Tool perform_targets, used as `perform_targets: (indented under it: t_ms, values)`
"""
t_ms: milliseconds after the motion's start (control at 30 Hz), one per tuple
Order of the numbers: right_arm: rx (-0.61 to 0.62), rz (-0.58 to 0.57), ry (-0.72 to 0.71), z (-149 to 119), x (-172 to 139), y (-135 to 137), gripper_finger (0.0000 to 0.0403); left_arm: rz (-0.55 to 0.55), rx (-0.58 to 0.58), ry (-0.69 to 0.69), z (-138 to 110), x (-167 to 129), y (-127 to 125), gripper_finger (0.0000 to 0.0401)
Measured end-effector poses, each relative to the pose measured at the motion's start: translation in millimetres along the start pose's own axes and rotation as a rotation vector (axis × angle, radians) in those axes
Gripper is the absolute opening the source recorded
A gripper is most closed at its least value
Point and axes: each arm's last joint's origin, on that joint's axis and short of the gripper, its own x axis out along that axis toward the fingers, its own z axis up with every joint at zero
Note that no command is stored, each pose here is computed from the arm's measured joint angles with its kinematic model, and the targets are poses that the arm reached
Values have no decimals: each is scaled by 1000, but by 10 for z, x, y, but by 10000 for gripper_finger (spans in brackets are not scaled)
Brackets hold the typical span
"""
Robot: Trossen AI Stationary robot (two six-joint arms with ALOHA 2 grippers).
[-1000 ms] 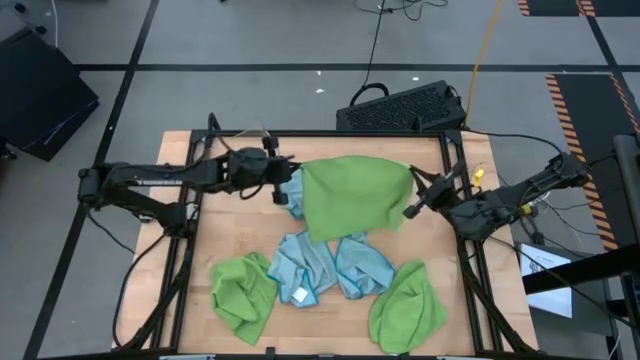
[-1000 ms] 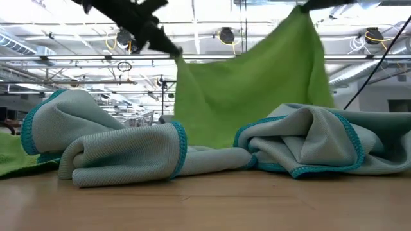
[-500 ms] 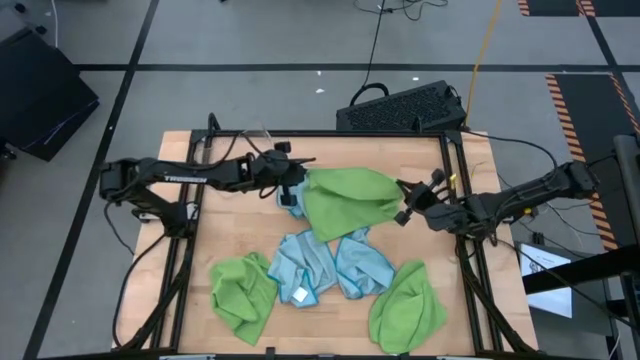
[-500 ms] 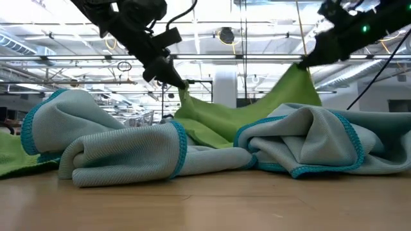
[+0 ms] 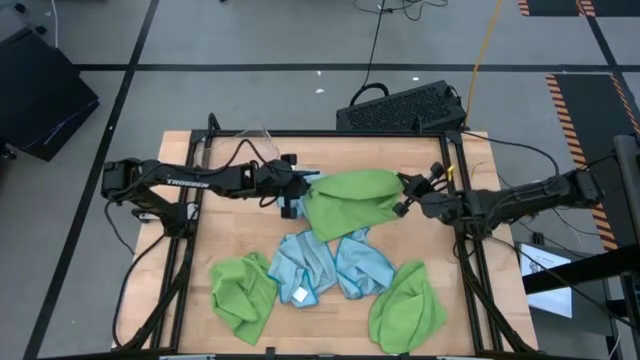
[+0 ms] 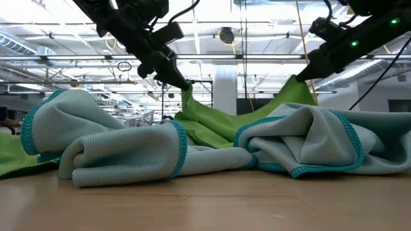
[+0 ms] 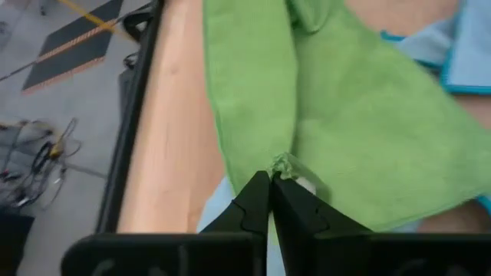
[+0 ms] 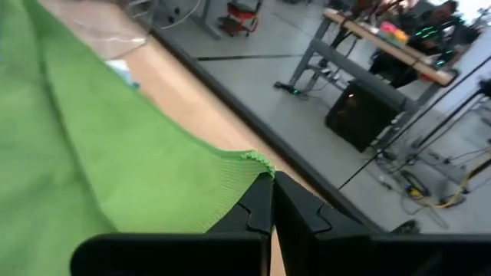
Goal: Fold microfiber towels
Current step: Fold the top right green microfiber cloth
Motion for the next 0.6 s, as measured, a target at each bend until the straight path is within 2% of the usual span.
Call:
perform_targets:
  t_ms: [167,300,467,600]
  values:
    - [-13,-89,-94,90,125,-85,2,140,-34,47,-22,4,84,19]
    - [-15,-197,-173,17,241,-184,2,300,-107,55,-55,11,284,5]
    - [27,-194,-200,-189,315,-252,14,353,-226,64,-144,21,459,15]
    - [89,-168,-170,-292,330,-238,51,329,-263,63,-188,28,515,7]
